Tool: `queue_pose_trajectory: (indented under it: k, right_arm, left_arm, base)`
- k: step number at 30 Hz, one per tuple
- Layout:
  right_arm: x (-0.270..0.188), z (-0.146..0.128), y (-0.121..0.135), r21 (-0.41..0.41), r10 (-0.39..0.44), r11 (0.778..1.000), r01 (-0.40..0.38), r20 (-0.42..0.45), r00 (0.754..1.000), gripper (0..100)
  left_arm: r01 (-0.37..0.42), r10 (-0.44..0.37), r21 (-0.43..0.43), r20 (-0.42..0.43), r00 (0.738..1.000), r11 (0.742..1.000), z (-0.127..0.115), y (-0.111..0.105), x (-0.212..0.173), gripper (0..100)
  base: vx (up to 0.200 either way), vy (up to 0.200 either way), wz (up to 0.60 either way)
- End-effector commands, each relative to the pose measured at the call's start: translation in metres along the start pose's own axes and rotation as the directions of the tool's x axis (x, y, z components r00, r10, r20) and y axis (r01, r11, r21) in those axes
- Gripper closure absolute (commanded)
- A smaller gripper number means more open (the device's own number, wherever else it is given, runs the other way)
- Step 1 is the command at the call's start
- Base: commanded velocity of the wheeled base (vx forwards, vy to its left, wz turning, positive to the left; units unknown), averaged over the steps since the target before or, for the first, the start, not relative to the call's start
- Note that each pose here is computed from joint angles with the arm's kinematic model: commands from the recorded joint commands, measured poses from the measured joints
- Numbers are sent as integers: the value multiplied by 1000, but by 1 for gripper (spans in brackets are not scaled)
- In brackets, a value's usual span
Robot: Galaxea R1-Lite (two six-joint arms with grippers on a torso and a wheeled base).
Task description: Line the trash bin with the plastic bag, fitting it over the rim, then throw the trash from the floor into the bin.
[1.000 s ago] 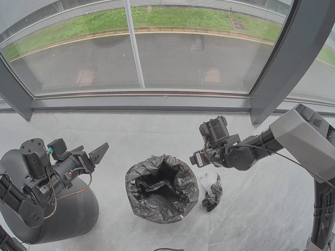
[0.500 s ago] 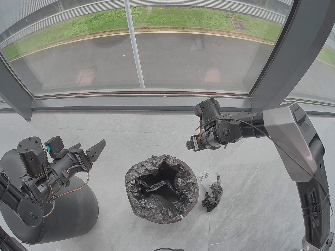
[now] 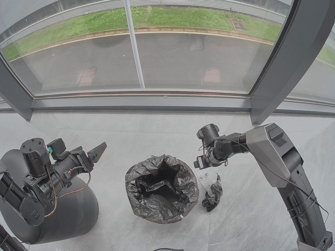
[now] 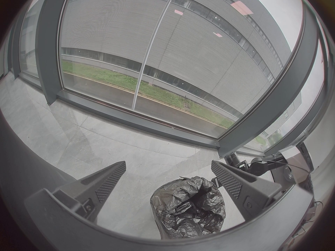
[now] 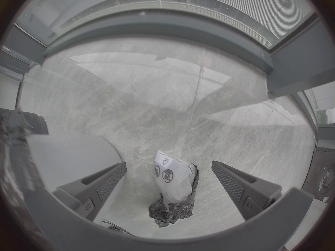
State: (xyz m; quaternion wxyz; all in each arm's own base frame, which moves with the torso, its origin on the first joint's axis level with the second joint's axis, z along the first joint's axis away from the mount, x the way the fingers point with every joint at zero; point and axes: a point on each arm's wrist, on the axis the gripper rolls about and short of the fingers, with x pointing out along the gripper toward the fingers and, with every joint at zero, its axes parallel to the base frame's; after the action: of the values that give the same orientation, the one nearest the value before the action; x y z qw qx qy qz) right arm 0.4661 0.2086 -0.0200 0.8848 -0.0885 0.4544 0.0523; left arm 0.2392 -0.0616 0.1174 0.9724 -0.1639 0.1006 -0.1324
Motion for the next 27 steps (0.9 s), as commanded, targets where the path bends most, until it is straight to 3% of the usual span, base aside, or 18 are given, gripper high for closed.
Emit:
queue_pose_trajectory:
  k: [1,9,14,20,27]
  right_arm:
    - [39,-29,-8,3,-27,1000,28,-92,995,0]
    - [46,-34,-10,43,-38,998,43,-108,993,0]
    - [47,-35,-10,123,-40,991,54,-111,993,0]
    - [51,-40,-9,112,-45,992,59,-124,991,0]
    - [86,-79,-4,72,-65,994,83,-230,971,0]
  left_arm:
    - [-9,9,-4,-25,1000,1000,-6,3,4,0]
    - [-13,13,-10,-32,999,1000,-7,4,5,0]
    - [-12,12,-11,-29,1000,1000,-7,3,4,0]
    - [-13,13,-12,-32,999,1000,-7,3,5,0]
    - [-15,15,-19,-36,999,1000,-8,4,5,0]
  base:
    - [0,0,0]
    - [0,0,0]
    - [0,0,0]
    - [0,0,0]
    - [0,0,0]
